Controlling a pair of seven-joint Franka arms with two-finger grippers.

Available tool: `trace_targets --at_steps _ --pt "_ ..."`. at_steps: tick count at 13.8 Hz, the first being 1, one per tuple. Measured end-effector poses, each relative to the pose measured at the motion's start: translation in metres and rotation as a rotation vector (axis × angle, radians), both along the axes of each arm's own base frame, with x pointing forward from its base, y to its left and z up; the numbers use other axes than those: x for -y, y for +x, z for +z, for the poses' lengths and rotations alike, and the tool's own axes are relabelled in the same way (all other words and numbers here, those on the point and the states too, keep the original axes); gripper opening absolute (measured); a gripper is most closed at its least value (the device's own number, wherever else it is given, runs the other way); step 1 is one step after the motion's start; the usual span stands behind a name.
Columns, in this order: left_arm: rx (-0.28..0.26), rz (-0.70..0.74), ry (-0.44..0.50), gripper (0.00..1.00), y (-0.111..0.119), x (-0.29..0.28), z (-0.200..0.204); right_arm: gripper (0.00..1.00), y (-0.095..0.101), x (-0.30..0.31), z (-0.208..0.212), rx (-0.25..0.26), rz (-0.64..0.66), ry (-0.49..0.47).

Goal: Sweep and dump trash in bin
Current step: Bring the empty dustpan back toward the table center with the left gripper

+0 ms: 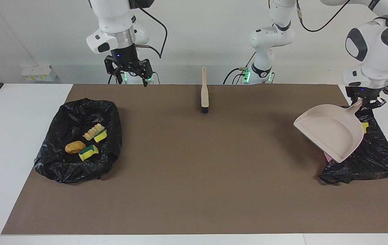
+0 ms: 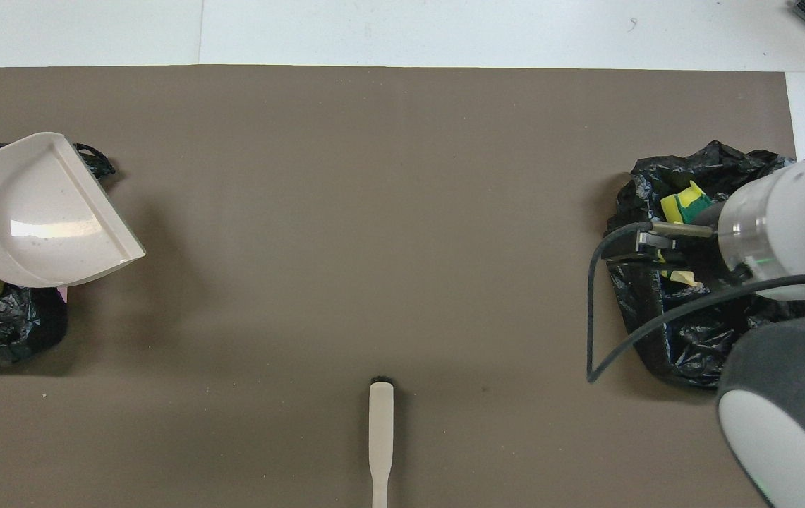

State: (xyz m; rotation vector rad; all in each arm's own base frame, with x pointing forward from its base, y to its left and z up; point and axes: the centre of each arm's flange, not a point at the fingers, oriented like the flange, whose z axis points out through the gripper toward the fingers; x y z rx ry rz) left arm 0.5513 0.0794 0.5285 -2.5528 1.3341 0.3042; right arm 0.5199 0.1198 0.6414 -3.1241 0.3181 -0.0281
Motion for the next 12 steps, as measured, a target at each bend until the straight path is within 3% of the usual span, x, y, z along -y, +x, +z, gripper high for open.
trace_targets --at_steps 4,9,12 --pt "0.039 0.224 -0.057 0.31 -0.006 0.096 -0.002 1.0 0.013 0.033 0.01 -0.008 0.013 0.001" --pt "0.078 0.478 -0.141 0.31 -0.028 0.212 0.0 1.0 0.014 0.039 0.014 -0.005 0.017 0.002" --pt "0.072 0.601 -0.189 0.31 -0.043 0.259 0.001 1.0 0.016 0.044 0.012 -0.011 0.009 -0.001"
